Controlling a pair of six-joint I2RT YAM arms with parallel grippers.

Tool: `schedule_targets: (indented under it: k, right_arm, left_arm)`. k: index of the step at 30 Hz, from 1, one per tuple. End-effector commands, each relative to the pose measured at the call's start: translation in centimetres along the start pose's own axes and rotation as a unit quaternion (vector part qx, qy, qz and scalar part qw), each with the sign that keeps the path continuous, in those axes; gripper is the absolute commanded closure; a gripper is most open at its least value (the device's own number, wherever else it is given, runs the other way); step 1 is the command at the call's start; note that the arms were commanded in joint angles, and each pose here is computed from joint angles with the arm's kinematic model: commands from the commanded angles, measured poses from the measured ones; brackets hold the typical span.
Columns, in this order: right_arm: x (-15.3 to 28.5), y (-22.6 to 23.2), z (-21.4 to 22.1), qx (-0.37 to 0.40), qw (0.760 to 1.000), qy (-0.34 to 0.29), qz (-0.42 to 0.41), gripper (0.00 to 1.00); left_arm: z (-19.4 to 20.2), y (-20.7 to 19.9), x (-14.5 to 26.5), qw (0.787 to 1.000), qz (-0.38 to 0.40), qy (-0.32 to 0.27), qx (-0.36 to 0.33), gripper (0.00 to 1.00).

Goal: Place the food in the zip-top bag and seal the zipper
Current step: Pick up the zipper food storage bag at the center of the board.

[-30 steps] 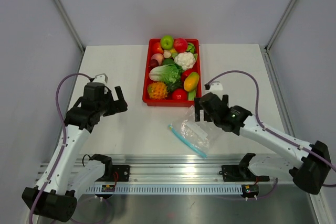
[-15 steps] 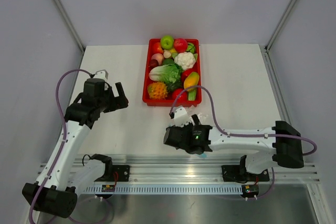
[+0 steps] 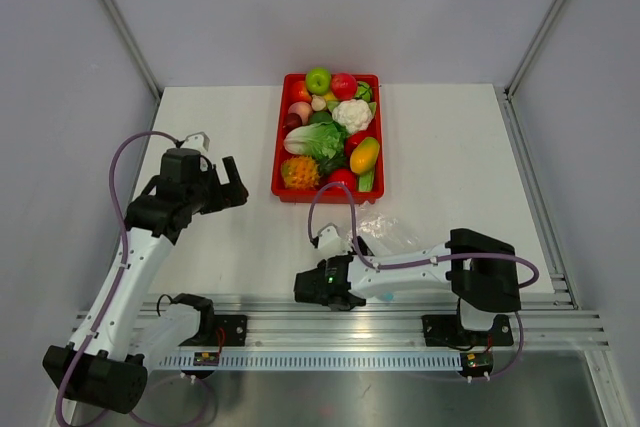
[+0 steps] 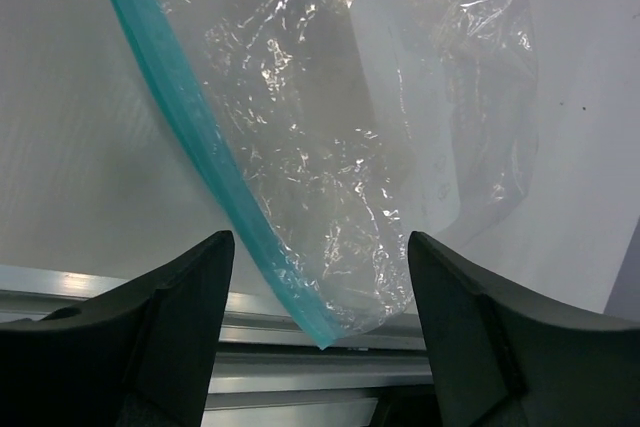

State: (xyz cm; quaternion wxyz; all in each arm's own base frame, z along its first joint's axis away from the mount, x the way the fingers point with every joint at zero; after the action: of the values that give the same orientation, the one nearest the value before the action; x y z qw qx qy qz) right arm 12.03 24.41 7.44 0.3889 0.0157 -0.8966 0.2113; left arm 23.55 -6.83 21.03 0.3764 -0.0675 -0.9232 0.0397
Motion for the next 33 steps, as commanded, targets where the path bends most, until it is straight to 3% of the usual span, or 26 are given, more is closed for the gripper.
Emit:
schedule_targets:
  k: [1,11,16,20,23,25,26,33]
  right_arm:
    - [-0.1,-1.2,-0.8,-0.011,0.999,-0.032,0.040,0.25]
    - [-0.8,-1.2,-0.8,0.011,0.997,-0.039,0.060,0.36]
    - [-1.1,-0.9,-0.9,0.023,0.997,-0.036,0.071,0.31]
    - [-1.6,-0.9,-0.8,0.027,0.996,-0.029,0.079,0.34]
    - [-1.8,-0.8,-0.8,0.031,0.996,-0.025,0.083,0.52]
    - [-1.9,-1.0,-0.8,0.030,0.995,-0.025,0.087,0.78]
    - [-1.8,-1.1,-1.0,0.025,0.996,-0.027,0.086,0.97]
    - [1.0,-1.1,-4.1,-0.005,0.997,-0.040,0.058,1.00]
  left_arm:
    - [-1.2,-1.0,-0.4,0.999,0.028,-0.025,0.000,0.01]
    - [-0.9,-1.3,-0.4,0.999,0.039,-0.023,0.000,0.01]
    - [-0.7,-1.4,-0.3,0.999,0.043,-0.023,0.000,0.01]
    - [-0.6,-1.5,-0.3,0.999,0.047,-0.024,-0.001,0.01]
    - [-0.5,-1.5,-0.2,0.998,0.049,-0.026,-0.001,0.01]
    - [-0.3,-1.5,-0.1,0.998,0.049,-0.026,-0.001,0.01]
    - [-0.3,-1.5,-0.1,0.998,0.050,-0.026,-0.002,0.01]
    - [-0.4,-2.7,-0.3,0.996,0.087,-0.034,0.003,0.01]
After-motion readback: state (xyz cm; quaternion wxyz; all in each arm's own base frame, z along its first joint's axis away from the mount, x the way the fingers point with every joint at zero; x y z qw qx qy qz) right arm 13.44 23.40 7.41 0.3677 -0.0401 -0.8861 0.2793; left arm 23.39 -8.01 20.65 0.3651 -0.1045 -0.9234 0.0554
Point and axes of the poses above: each gripper's point midway between its finger pads, its own x axis back along the fingers, its own y axis along the line the jaws close on, z = x × y, the point moved 2 cm from there along x, back along the fingers, and after that the axes turned 13 degrees about -x, right-handed, at the moved point
